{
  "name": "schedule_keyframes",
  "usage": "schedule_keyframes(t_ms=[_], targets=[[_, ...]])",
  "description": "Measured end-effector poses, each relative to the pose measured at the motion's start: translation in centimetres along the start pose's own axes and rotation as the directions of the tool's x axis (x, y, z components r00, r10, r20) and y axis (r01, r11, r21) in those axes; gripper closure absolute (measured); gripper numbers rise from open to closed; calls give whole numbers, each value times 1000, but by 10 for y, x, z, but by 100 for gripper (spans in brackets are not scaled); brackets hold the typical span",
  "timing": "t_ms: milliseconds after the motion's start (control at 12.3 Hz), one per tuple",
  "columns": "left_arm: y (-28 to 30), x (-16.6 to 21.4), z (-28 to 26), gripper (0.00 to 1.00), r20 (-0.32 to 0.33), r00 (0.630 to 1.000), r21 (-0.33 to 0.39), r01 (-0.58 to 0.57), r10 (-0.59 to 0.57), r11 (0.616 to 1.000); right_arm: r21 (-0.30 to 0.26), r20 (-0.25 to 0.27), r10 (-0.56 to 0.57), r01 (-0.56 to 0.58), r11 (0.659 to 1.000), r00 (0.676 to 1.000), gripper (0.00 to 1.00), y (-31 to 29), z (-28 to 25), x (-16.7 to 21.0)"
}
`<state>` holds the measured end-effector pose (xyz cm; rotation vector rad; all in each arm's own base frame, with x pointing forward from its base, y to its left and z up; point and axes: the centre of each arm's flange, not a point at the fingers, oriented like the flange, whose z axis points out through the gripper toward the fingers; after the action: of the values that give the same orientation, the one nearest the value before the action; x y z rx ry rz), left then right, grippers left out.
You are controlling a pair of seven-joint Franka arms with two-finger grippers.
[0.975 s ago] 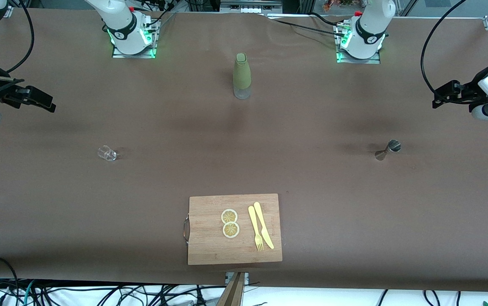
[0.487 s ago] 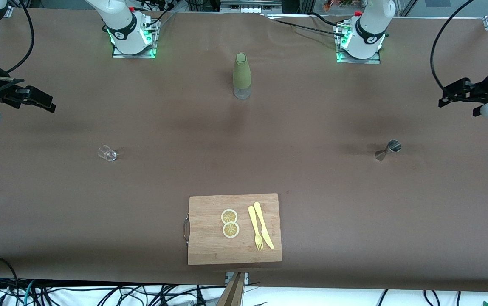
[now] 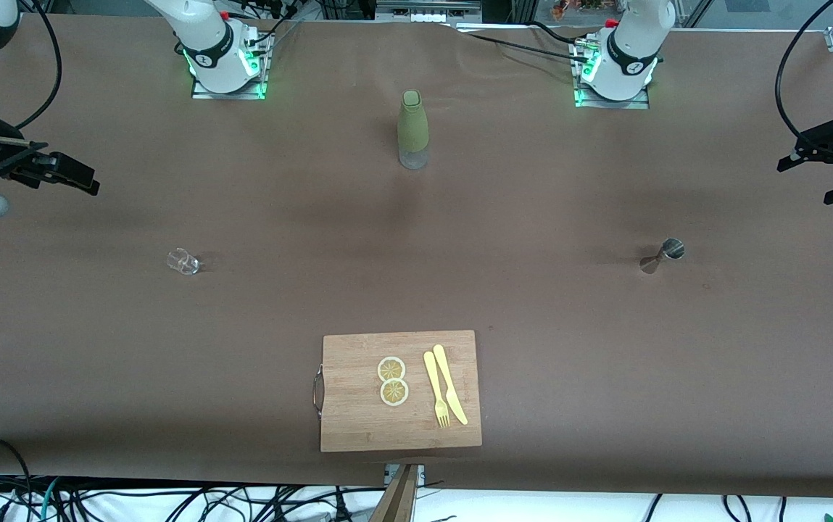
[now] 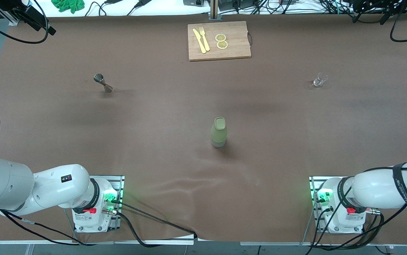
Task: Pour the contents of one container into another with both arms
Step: 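Lower the right gripper toward the beaker while the left gripper approaches the jigger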
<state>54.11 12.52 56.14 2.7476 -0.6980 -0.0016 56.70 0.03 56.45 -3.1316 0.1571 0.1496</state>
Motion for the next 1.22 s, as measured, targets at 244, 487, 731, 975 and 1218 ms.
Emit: schedule_keyframes(t_ms=[244,487,731,975,1218], targets=[[-28,-11,12,0,-49,994,-76,-97,93,992,-2,39,-135,135,991,990,0,-5,21,10],[-67,-26,34,0,-153,975,-177,-185,159,967,4,53,-258,258,966,965,0,-5,29,14],[-125,-47,87,0,-238,950,-269,-267,205,925,19,66,-435,435,900,898,0,-1,38,18],[-160,-57,136,0,-359,897,-320,-377,257,869,42,83,-561,559,828,824,0,9,51,25],[-178,-64,163,0,-443,838,-308,-476,319,824,83,103,-662,657,749,742,0,21,75,35]])
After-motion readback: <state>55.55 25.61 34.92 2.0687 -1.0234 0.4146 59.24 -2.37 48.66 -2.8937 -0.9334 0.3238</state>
